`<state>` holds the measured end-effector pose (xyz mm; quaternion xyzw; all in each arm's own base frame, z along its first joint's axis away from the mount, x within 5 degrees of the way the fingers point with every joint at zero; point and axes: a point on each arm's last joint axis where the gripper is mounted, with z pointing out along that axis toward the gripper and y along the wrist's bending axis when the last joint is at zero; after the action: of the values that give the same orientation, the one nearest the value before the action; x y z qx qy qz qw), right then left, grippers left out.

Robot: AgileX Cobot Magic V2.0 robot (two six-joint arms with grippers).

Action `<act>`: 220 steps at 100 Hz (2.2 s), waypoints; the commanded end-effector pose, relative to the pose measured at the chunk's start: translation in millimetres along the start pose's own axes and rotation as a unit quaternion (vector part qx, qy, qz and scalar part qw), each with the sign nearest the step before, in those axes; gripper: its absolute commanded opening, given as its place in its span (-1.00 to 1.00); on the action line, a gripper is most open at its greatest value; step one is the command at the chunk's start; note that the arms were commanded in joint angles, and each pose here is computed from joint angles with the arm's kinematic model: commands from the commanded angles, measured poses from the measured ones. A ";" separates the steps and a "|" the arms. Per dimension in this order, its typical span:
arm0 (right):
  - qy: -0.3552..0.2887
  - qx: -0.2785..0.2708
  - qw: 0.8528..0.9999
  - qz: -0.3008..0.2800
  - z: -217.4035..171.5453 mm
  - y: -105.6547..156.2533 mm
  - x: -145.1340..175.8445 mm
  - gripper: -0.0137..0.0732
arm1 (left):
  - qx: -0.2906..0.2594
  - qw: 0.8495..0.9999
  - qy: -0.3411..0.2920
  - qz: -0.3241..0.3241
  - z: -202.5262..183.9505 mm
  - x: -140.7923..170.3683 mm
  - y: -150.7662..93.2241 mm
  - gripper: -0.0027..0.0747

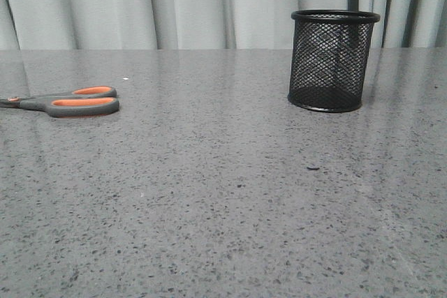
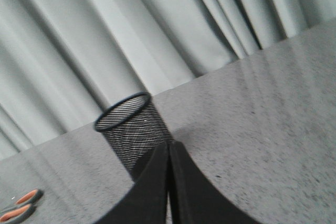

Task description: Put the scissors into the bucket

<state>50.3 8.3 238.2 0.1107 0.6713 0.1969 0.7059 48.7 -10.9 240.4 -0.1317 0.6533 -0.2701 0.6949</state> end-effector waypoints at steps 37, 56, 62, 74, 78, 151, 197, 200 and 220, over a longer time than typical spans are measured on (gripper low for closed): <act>0.218 0.010 0.970 -0.107 58.2 52.4 -96.5 -0.80 | -0.025 0.967 0.150 0.203 27.6 -100.4 -69.7 -0.99; 0.257 0.011 0.960 -0.108 80.4 59.8 -112.3 -0.80 | -0.030 0.962 0.188 0.197 49.2 -115.5 -79.9 -0.98; 0.257 0.011 0.960 -0.109 81.9 60.3 -113.6 -0.80 | -0.030 0.962 0.189 0.193 52.3 -116.2 -80.4 -0.98; 0.256 0.010 0.960 -0.110 81.8 60.4 -113.8 -0.79 | -0.025 0.964 0.190 0.184 53.4 -115.6 -81.3 -0.98; 0.256 0.010 0.960 -0.111 81.8 60.4 -113.8 -0.79 | -0.025 0.964 0.190 0.183 53.4 -115.6 -81.4 -0.98; 0.262 0.004 0.960 -0.100 81.1 62.0 -113.0 0.26 | 0.015 0.944 0.258 0.204 77.1 -112.5 -89.0 -0.14; 0.265 -0.001 0.957 -0.116 80.9 62.1 -112.5 0.26 | 0.095 0.811 0.451 0.362 199.5 -99.5 -79.4 -0.14; 0.267 -0.002 0.957 -0.117 80.8 62.1 -112.2 0.26 | 0.105 0.798 0.462 0.372 207.7 -96.4 -77.2 -0.14; 0.271 -0.003 0.955 -0.119 80.3 62.1 -111.5 0.26 | 0.211 0.681 0.524 0.465 256.0 -71.3 -59.7 -0.14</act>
<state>117.0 25.8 355.4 -0.0305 0.8670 0.1356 0.4786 273.7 -61.1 353.6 0.4348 0.8531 -0.0765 0.2779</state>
